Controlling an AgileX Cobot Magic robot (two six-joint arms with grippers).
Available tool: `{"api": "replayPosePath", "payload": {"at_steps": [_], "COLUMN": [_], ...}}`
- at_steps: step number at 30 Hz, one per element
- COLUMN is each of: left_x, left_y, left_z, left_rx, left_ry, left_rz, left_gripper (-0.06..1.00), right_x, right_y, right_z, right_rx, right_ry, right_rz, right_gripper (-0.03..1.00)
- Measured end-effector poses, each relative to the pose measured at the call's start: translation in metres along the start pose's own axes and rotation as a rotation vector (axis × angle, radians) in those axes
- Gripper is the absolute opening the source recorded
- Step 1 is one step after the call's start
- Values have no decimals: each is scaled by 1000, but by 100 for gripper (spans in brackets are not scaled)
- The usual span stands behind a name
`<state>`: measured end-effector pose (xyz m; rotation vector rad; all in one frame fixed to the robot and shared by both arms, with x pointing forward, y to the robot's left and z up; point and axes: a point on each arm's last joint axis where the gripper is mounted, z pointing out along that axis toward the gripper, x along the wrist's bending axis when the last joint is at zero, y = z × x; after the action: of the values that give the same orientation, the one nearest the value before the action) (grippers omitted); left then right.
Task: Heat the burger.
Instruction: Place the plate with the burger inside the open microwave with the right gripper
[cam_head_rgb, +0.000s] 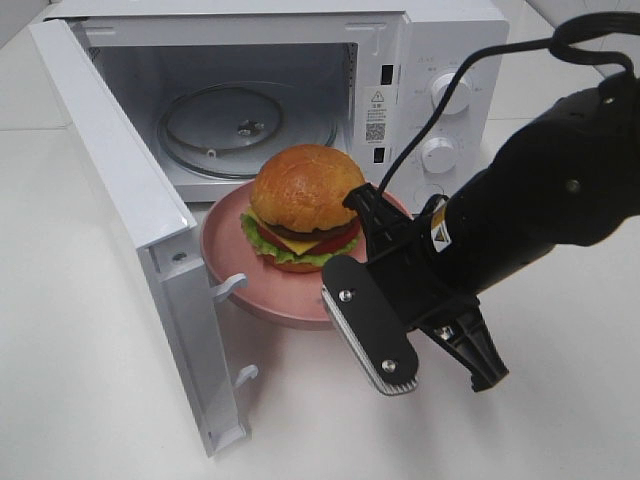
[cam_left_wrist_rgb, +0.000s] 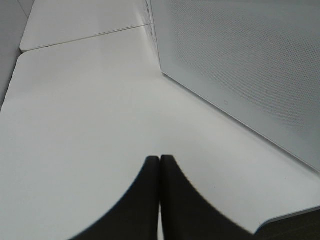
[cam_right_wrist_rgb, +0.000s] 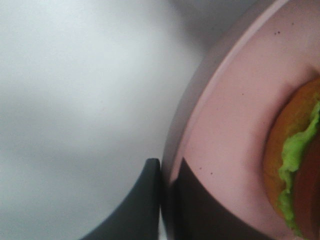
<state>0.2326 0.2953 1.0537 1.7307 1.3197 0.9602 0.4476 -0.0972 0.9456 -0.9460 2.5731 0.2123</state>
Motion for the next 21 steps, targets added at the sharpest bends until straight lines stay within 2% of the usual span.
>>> {"api": "replayPosePath", "payload": {"at_steps": [1,3,4,6,21], "left_x": [0,0,0,0,0], "left_y": [0,0,0,0,0], "left_z": [0,0,0,0,0], "left_rx": [0,0,0,0,0], "left_ry": [0,0,0,0,0], "left_rz": [0,0,0,0,0], "left_gripper": [0,0,0,0,0], "right_x": [-8,-8,-22,-30,-61], "right_y": [1,1,2,2,-10], "right_z": [1,1,2,2,13], "right_rx": [-2,-2,-2,-2,-21], "right_ry": [-9,-9,-26,-30,1], "right_rz": [-10,-10,-31,-47,-82], "right_gripper": [1,1,1,1,1]}}
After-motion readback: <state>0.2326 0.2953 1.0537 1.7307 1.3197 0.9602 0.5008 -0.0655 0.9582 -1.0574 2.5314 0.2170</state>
